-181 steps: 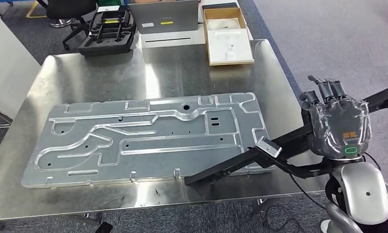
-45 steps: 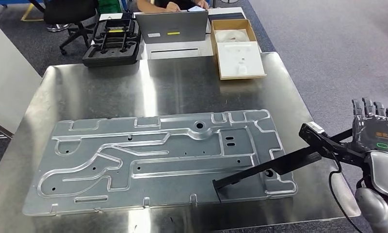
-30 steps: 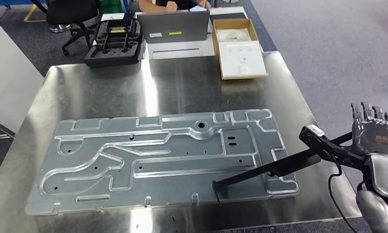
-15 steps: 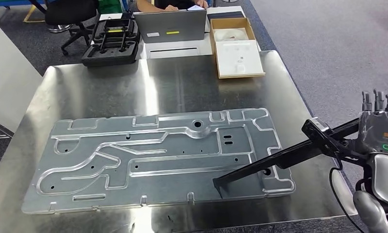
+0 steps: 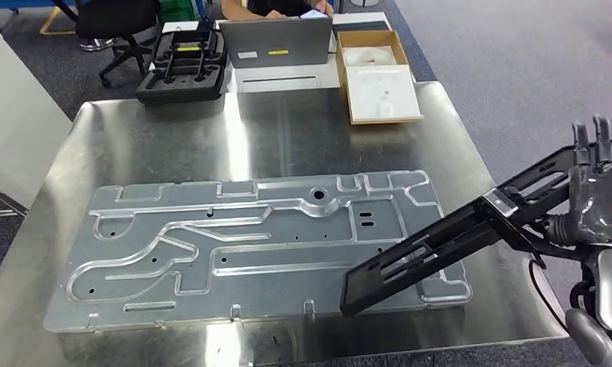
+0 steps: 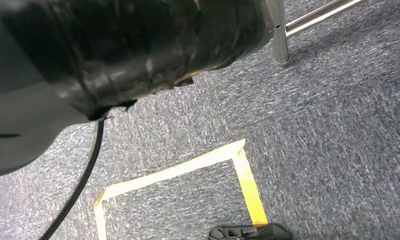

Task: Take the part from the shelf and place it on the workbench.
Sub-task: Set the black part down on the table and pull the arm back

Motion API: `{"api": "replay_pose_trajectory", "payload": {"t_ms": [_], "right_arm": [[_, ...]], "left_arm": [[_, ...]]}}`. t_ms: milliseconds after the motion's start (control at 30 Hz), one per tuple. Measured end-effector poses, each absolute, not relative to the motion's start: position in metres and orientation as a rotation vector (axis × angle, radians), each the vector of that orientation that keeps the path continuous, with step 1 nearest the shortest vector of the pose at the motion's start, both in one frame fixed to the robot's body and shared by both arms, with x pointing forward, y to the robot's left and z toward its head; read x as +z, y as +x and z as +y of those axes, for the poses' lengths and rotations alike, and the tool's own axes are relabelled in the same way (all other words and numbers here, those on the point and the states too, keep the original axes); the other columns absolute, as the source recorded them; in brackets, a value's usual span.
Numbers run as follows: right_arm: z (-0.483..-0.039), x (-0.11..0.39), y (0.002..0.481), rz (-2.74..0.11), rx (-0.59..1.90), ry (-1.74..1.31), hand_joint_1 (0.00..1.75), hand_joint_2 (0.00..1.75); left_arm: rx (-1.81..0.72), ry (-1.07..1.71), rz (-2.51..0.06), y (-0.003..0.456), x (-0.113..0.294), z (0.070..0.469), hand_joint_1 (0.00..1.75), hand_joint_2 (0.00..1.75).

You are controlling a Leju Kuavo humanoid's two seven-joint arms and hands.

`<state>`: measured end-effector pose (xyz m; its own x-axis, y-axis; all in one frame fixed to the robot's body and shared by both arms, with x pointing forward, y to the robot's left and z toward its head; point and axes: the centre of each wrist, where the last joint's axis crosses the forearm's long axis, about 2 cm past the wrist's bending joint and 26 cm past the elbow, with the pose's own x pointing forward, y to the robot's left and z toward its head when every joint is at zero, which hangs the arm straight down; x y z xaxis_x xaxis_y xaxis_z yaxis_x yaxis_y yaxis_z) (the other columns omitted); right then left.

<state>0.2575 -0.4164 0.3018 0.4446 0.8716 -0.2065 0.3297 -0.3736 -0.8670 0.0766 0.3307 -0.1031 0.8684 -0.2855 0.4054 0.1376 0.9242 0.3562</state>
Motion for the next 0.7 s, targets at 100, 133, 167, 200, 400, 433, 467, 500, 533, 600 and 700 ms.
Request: {"api": "replay_pose_trajectory", "payload": {"t_ms": [100, 133, 167, 200, 400, 433, 467, 500, 533, 600, 700], "right_arm": [[-0.415, 0.300, 0.257, -1.017, 0.906, -1.930, 0.00, 0.00], [-0.415, 0.300, 0.256, -1.018, 0.915, -1.933, 0.00, 0.00], [-0.415, 0.299, 0.256, -1.019, 0.924, -1.935, 0.00, 0.00], [-0.414, 0.299, 0.256, -1.021, 0.930, -1.936, 0.00, 0.00], [-0.413, 0.296, 0.256, -1.025, 0.939, -1.896, 0.00, 0.00], [-0.413, 0.295, 0.255, -1.022, 0.934, -1.870, 0.00, 0.00], [-0.413, 0.294, 0.255, -1.012, 0.930, -1.837, 0.00, 0.00], [-0.413, 0.292, 0.255, -0.996, 0.928, -1.796, 0.00, 0.00], [-0.413, 0.290, 0.255, -0.975, 0.931, -1.756, 0.00, 0.00], [-0.413, 0.285, 0.254, -0.937, 0.945, -1.688, 0.00, 0.00], [-0.412, 0.280, 0.254, -0.916, 0.943, -1.633, 0.00, 0.00]], "left_arm": [[-0.226, 0.323, -0.473, 0.077, -0.103, 0.330, 0.00, 0.00], [-0.226, 0.323, -0.473, 0.077, -0.103, 0.329, 0.00, 0.00], [-0.226, 0.322, -0.474, 0.077, -0.103, 0.329, 0.00, 0.00], [-0.226, 0.322, -0.474, 0.077, -0.103, 0.329, 0.00, 0.00], [-0.230, 0.320, -0.470, 0.075, -0.104, 0.325, 0.00, 0.00], [-0.230, 0.323, -0.470, 0.075, -0.104, 0.325, 0.00, 0.00], [-0.230, 0.326, -0.471, 0.076, -0.103, 0.325, 0.00, 0.00], [-0.230, 0.328, -0.471, 0.076, -0.103, 0.325, 0.00, 0.00], [-0.229, 0.329, -0.470, 0.077, -0.103, 0.325, 0.00, 0.00], [-0.227, 0.329, -0.467, 0.077, -0.103, 0.324, 0.00, 0.00], [-0.222, 0.327, -0.465, 0.077, -0.103, 0.323, 0.00, 0.00]]}}
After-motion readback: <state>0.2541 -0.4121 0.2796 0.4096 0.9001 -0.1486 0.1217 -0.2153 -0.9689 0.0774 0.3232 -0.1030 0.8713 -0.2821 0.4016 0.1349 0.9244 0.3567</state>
